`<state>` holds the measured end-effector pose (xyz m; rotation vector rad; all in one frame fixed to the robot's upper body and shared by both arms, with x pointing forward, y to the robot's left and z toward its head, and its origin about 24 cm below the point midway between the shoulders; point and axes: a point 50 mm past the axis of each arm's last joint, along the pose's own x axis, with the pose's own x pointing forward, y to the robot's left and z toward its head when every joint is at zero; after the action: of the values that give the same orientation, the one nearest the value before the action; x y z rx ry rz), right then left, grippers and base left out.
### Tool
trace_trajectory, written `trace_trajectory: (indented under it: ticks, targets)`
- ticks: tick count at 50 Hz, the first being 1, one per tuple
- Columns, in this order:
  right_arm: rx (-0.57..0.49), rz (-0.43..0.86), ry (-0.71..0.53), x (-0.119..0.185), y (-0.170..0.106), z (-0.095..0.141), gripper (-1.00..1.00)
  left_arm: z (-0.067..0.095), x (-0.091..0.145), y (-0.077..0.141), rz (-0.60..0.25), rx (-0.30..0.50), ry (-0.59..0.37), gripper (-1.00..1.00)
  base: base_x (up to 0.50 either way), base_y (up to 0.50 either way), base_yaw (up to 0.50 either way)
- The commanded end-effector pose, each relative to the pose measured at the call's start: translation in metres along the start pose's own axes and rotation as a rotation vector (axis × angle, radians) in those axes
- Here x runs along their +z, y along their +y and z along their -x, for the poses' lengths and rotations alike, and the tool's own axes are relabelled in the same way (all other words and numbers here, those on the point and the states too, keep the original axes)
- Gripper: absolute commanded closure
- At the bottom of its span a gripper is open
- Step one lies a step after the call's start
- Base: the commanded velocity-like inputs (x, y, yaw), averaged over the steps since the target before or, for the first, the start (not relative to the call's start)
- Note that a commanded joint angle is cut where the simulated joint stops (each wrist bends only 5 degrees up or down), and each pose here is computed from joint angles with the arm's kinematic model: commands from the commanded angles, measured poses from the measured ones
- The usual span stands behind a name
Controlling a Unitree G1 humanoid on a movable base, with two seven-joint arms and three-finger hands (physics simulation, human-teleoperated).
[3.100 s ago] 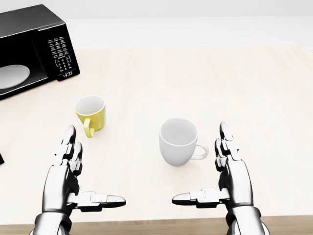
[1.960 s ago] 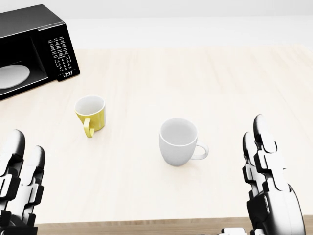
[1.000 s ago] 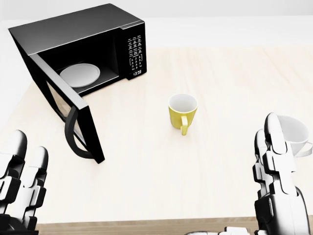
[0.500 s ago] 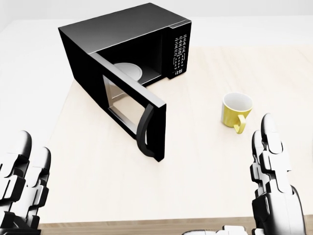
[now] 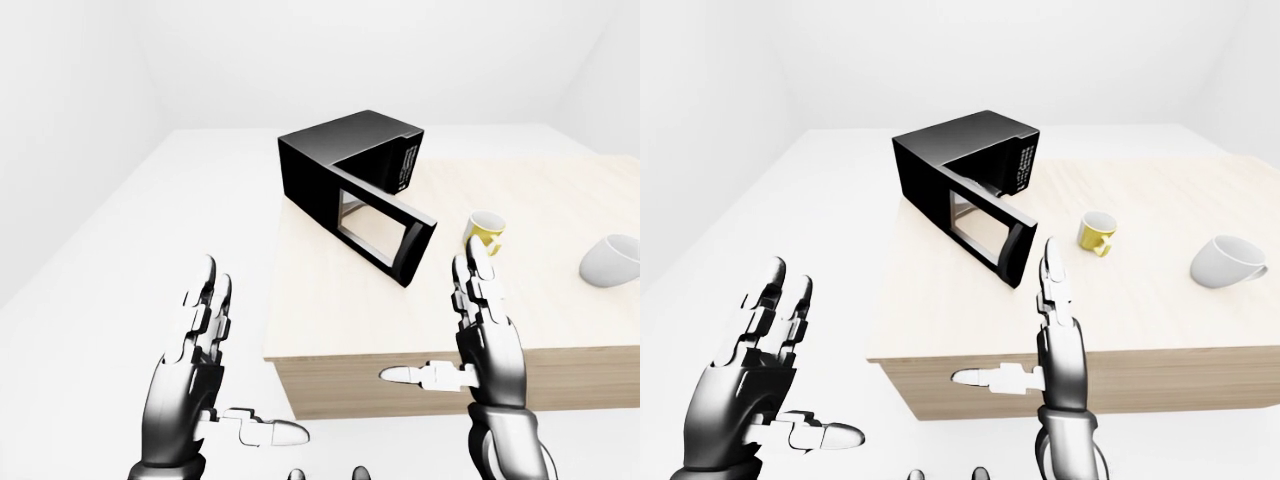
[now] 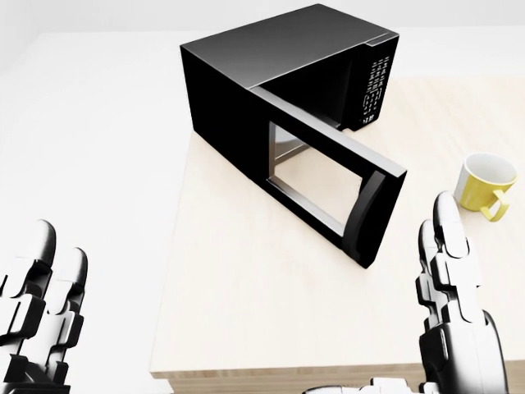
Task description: Close the microwave.
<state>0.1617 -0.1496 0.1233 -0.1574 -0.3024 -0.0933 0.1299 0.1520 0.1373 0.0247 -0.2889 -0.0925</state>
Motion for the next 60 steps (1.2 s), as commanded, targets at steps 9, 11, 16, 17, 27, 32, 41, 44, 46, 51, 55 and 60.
trace_trajectory:
  ticks: [9, 11, 16, 17, 27, 32, 41, 44, 46, 51, 55, 60]
  targets:
    - [0.003, 0.000, 0.003, -0.001, 0.001, -0.001, -1.00, -0.001, -0.001, -0.001, 0.000, -0.005, 0.004, -1.00, 0.00, 0.50, 0.00]
    - [0.003, 0.001, 0.004, -0.002, 0.001, -0.001, -1.00, -0.001, -0.002, -0.001, 0.000, -0.005, 0.005, -1.00, 0.00, 0.50, 0.00]
    - [0.003, 0.001, 0.006, -0.002, 0.001, -0.001, -1.00, -0.002, -0.003, -0.001, 0.000, -0.006, 0.007, -1.00, 0.00, 0.50, 0.00]
    - [0.004, 0.001, 0.007, -0.003, 0.002, -0.001, -1.00, -0.002, -0.003, -0.001, 0.000, -0.006, 0.007, -1.00, 0.00, 0.50, 0.00]
    - [0.000, -0.047, 0.065, -0.012, 0.002, -0.012, -1.00, -0.019, -0.018, 0.006, -0.009, 0.058, 0.040, -1.00, 0.02, 0.22, 0.00]
    - [-0.003, -0.063, 0.065, -0.012, 0.003, -0.012, -1.00, -0.022, -0.021, 0.003, -0.030, 0.063, 0.049, -1.00, 0.00, 0.00, 0.00]
    - [0.030, -0.086, 0.091, -0.020, 0.007, -0.015, -1.00, -0.024, -0.028, -0.004, -0.079, 0.040, 0.075, -1.00, 0.06, 0.00, 0.00]
    - [0.031, -0.087, 0.093, -0.020, 0.007, -0.015, -1.00, -0.025, -0.028, -0.004, -0.082, 0.040, 0.073, -1.00, 0.50, 0.00, 0.00]
    - [0.029, -0.087, 0.094, -0.021, 0.007, -0.015, -1.00, -0.025, -0.028, -0.004, -0.083, 0.039, 0.073, -1.00, 0.50, 0.00, 0.00]
    - [0.029, -0.087, 0.094, -0.021, 0.007, -0.015, -1.00, -0.025, -0.029, -0.004, -0.083, 0.038, 0.073, -1.00, 0.50, 0.00, 0.00]
    - [0.028, -0.085, 0.094, -0.021, 0.006, -0.015, -1.00, -0.025, -0.028, -0.005, -0.084, 0.037, 0.073, -1.00, 0.50, 0.00, 0.00]
    - [0.028, -0.084, 0.094, -0.021, 0.007, -0.015, -1.00, -0.024, -0.028, -0.005, -0.085, 0.038, 0.072, -1.00, 0.50, 0.00, 0.00]
